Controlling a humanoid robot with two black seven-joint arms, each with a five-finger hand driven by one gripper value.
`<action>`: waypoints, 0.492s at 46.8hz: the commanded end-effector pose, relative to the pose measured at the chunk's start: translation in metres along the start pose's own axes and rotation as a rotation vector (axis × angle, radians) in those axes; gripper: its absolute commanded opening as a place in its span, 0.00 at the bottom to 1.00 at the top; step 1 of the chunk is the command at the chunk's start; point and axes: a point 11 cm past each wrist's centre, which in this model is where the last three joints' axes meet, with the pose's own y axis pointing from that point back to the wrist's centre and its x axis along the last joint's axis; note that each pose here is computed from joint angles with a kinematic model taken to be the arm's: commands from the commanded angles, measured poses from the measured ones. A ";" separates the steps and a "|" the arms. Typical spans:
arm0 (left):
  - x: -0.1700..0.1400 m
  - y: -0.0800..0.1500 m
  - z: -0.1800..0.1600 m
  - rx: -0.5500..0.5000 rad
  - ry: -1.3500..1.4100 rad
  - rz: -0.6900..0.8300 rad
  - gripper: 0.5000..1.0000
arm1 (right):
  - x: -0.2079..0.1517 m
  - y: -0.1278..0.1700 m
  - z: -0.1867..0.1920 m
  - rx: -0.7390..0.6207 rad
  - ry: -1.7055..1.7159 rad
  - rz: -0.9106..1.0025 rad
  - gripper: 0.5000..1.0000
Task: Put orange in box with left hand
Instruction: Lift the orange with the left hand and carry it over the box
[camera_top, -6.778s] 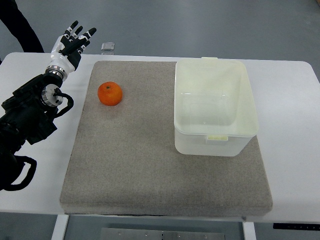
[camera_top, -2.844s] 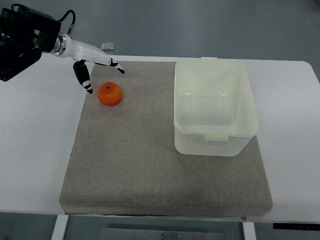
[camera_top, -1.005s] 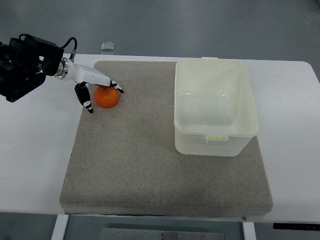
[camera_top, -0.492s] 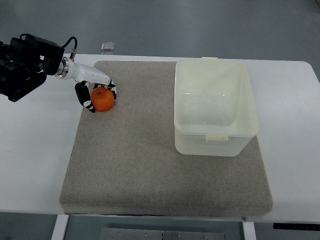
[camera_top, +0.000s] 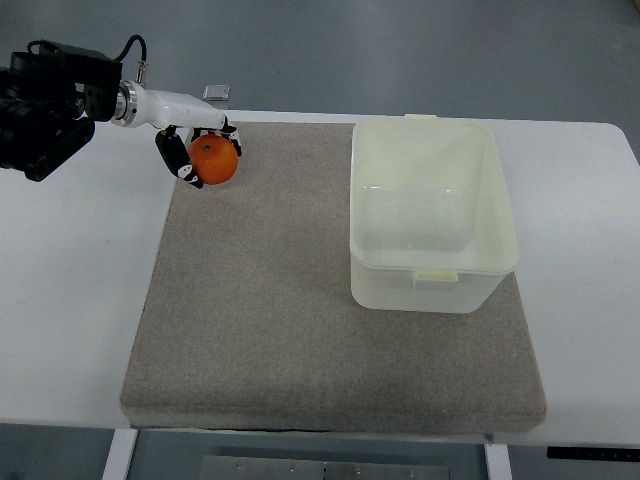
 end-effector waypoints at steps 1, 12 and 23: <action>0.013 0.000 0.005 -0.007 -0.021 0.037 0.00 | 0.000 0.000 0.000 0.000 0.000 0.000 0.85; 0.023 -0.008 0.035 -0.101 -0.066 0.073 0.00 | 0.000 0.000 0.000 0.000 0.000 0.000 0.85; 0.046 -0.009 0.066 -0.193 -0.131 0.181 0.00 | 0.000 0.000 0.000 0.000 0.000 0.000 0.85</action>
